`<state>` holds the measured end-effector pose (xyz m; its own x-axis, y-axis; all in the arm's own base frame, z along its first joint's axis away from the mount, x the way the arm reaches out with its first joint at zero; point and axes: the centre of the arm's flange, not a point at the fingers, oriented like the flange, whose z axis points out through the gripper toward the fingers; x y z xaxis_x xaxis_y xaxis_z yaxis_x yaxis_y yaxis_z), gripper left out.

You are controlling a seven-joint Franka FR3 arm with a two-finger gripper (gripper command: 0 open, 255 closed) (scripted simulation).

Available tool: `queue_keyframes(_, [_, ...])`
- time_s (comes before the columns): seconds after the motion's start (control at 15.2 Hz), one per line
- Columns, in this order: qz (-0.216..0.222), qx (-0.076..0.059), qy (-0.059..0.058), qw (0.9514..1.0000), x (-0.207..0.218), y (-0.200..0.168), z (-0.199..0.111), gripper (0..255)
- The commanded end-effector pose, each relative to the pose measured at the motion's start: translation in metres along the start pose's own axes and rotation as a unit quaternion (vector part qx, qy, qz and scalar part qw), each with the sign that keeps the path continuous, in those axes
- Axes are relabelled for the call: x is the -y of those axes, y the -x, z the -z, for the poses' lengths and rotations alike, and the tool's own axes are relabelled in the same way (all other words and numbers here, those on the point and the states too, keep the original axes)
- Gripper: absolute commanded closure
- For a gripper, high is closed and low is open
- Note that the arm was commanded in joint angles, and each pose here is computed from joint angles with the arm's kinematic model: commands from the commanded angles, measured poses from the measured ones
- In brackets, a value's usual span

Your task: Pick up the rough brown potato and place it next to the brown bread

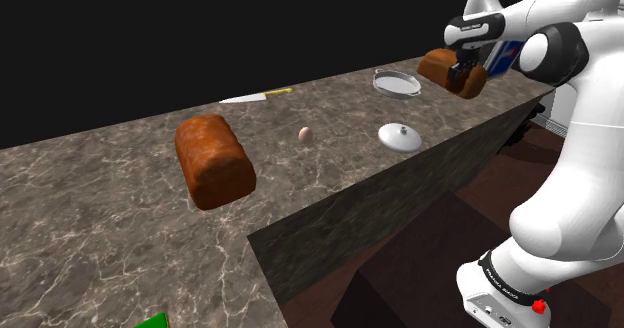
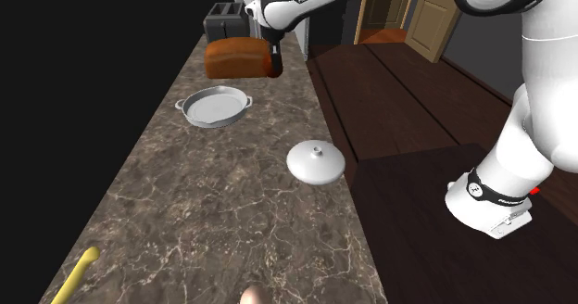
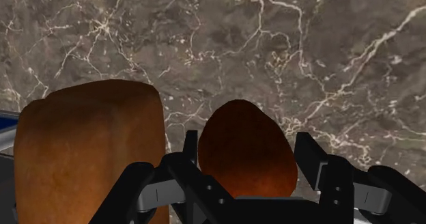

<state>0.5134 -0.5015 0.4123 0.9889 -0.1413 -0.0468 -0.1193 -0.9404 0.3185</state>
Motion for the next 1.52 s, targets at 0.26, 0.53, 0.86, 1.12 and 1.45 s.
queue_keyframes(0.26, [0.0, 0.0, 0.0, 1.0, 0.01, -0.001, -0.03, 255])
queue_keyframes(0.53, [0.0, 0.0, 0.0, 1.0, 0.017, -0.002, -0.05, 255])
queue_keyframes(0.86, [0.0, 0.0, 0.0, 1.0, 0.025, -0.004, -0.073, 255])
queue_keyframes(1.12, [0.0, 0.0, 0.0, 1.0, 0.025, -0.004, -0.073, 255])
queue_keyframes(1.45, [0.0, 0.0, 0.0, 1.0, 0.022, -0.007, -0.073, 0])
